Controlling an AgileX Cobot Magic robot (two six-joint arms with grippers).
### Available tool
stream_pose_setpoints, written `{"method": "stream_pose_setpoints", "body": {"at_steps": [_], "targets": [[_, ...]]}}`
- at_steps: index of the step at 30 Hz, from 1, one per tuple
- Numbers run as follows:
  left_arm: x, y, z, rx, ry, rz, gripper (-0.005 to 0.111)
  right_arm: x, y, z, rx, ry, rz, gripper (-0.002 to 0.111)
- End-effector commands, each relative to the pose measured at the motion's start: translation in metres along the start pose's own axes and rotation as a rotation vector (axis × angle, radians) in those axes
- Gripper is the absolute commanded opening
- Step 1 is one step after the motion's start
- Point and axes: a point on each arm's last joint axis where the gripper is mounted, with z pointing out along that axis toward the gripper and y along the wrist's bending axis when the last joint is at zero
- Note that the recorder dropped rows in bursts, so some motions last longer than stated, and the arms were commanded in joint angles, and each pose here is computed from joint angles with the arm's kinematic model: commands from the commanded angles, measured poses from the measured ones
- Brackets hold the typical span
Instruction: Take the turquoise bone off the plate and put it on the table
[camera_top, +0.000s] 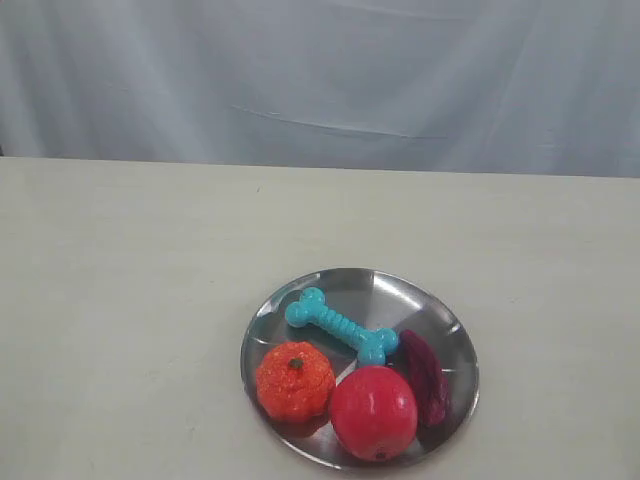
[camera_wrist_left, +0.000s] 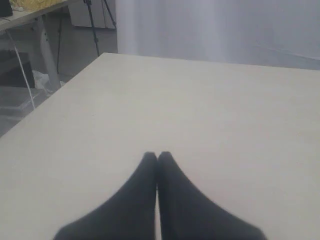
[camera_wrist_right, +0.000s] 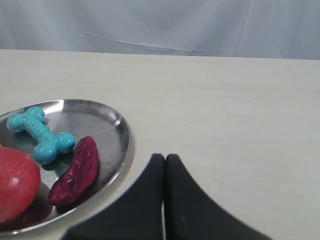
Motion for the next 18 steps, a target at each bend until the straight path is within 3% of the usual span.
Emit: {"method": "stream_pose_setpoints", "body": {"at_steps": [1, 18], "targets": [[0.0003, 0.0, 0.0002, 0.0, -0.004, -0.004, 0.0, 0.0005, -0.0002, -0.0001, 0.002, -0.007, -0.003, -0.001], [0.0003, 0.0, 0.0002, 0.0, -0.004, -0.004, 0.0, -0.0006, -0.0003, -0.0001, 0.003, -0.019, -0.008, -0.001]]}}
